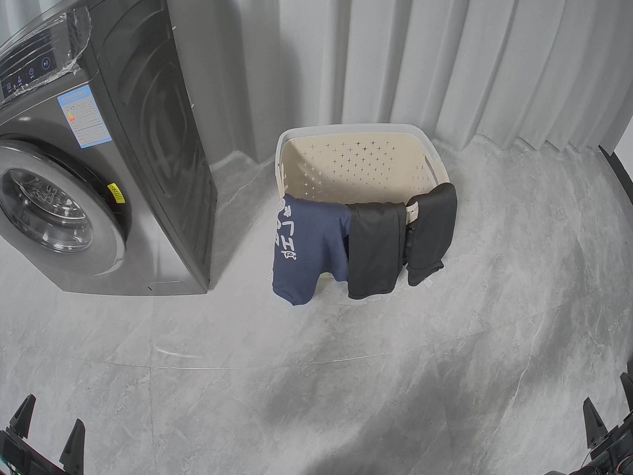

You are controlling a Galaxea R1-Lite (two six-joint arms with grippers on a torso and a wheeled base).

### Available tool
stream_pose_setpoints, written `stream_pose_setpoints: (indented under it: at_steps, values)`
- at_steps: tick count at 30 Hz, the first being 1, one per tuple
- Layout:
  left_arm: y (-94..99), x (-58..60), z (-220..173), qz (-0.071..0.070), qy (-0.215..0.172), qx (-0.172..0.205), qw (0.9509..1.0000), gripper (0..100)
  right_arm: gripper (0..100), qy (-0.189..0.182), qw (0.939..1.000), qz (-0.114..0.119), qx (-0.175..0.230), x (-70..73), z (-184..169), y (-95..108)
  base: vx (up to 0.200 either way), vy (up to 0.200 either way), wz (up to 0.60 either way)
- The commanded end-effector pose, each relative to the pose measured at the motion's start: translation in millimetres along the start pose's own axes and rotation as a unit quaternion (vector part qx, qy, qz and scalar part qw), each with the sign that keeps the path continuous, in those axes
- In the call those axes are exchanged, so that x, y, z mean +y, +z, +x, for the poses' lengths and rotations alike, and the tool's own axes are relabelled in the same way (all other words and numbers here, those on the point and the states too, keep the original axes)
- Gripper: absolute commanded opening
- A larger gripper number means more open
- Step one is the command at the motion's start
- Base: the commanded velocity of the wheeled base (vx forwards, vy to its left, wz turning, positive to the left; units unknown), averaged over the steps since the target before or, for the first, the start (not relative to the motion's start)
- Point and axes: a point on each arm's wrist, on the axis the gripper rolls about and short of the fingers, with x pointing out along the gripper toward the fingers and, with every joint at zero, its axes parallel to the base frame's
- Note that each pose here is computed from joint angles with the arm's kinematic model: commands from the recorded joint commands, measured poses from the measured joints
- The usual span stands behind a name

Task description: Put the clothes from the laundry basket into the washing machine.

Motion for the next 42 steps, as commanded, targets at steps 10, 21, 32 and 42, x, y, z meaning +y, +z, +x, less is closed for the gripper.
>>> stream_pose_setpoints:
  at_steps: [10, 21, 32, 42]
  values:
    - [-4.7, 0.2, 0.3, 0.0, 0.0, 0.002, 1.0, 100, 100, 0.0, 1.0, 0.0, 0.0, 0.1, 0.0, -4.8, 0.1, 0.0, 0.0]
    - [-4.7, 0.2, 0.3, -0.002, 0.0, 0.002, 1.0, 100, 100, 0.0, 1.0, 0.0, 0.0, 0.1, 0.0, -4.8, 0.2, 0.0, 0.0]
    - [-4.7, 0.2, 0.3, -0.001, 0.0, 0.002, 1.0, 100, 100, 0.0, 1.0, 0.0, 0.0, 0.1, 0.0, -4.8, 0.2, 0.0, 0.0]
    - [-4.7, 0.2, 0.3, -0.001, 0.0, 0.002, 1.0, 100, 100, 0.0, 1.0, 0.0, 0.0, 0.1, 0.0, -4.8, 0.06, 0.0, 0.0]
